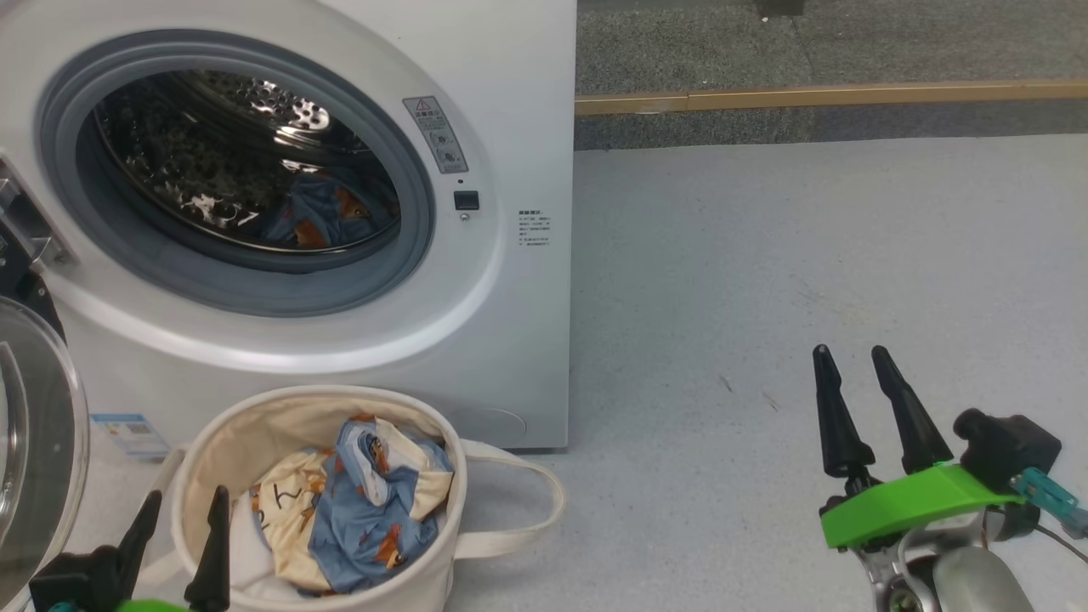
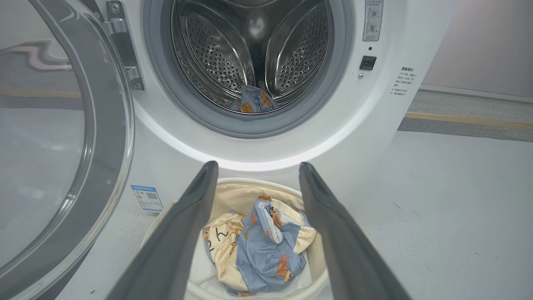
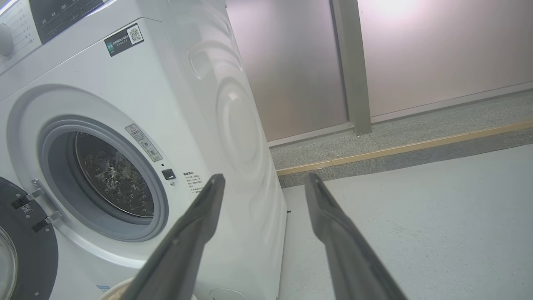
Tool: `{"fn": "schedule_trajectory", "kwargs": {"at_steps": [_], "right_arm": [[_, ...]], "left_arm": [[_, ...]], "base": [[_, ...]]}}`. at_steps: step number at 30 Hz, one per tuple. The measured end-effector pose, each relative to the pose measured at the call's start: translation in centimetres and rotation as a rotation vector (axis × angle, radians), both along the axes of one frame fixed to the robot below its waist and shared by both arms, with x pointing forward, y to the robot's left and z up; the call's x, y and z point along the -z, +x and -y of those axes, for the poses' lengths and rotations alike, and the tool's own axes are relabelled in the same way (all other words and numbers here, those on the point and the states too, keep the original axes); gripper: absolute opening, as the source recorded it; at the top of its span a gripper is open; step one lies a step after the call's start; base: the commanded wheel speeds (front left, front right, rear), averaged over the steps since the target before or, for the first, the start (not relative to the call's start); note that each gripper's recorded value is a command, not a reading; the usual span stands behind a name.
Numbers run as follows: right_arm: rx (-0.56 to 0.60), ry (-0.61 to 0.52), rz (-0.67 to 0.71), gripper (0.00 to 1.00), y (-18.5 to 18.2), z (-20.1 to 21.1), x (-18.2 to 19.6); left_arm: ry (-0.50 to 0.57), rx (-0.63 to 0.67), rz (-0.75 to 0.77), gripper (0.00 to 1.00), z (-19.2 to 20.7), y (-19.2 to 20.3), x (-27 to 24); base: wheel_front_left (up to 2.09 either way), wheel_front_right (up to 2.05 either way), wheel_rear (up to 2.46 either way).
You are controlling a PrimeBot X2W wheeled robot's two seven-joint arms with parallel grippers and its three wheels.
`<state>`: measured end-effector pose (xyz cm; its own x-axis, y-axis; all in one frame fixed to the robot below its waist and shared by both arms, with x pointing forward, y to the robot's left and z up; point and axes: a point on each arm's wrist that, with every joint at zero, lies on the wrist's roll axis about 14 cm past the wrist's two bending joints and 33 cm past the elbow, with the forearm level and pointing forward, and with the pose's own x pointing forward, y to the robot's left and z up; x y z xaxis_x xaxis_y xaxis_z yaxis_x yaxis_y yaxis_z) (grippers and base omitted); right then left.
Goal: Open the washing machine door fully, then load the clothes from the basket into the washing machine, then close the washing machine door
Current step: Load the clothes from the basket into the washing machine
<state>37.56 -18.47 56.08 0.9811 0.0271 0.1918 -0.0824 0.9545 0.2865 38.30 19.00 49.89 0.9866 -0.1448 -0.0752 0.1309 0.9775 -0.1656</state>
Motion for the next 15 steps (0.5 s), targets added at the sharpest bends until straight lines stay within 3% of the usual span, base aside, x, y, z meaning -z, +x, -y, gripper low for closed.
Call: {"fn": "schedule_trajectory", "kwargs": {"at_steps": [15], "right_arm": [[0.004, -0.01, -0.048, 1.0, -0.2, 0.2, 1.2]], "left_arm": [[0.016, -0.002, 0.014, 1.0, -0.2, 0.3, -0.7]], "base": [[0.0, 0.0, 0.0]]}}
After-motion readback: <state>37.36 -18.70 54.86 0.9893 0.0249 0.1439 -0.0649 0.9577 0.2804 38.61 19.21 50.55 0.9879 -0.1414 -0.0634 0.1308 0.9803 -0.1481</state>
